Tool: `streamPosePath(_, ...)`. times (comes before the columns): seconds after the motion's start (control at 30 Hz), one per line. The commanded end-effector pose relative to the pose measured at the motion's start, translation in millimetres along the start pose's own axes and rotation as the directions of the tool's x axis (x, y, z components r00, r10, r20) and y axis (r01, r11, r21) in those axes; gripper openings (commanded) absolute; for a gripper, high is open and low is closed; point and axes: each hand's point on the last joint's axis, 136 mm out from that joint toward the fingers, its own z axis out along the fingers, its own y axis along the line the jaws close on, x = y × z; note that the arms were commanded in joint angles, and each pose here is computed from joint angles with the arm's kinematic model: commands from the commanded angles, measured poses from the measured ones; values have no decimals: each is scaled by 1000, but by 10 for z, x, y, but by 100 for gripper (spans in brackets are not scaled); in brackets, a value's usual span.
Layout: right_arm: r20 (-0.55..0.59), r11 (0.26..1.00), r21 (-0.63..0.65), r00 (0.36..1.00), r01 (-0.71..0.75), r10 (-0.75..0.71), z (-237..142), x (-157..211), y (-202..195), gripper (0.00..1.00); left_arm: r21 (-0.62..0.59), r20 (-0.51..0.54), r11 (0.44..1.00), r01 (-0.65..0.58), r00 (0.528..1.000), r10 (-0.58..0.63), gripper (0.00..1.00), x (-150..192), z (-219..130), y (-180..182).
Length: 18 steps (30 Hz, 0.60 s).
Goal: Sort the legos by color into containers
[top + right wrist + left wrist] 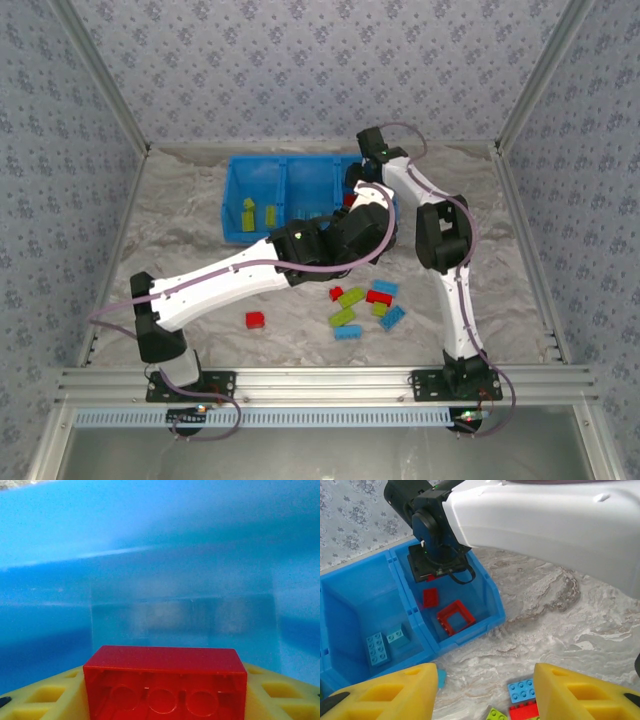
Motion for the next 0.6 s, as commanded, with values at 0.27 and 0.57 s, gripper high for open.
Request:
streamPosePath(0.27, 61, 998, -55, 998, -16, 19, -422, -226, 113, 73, -33, -26, 999, -6, 1000, 5, 53, 119, -25, 81)
streamPosePath(0.57, 84, 998, -57, 996, -20, 25, -669, -295, 154, 78, -38, -42, 999, 20, 999, -22, 53, 223, -53, 146)
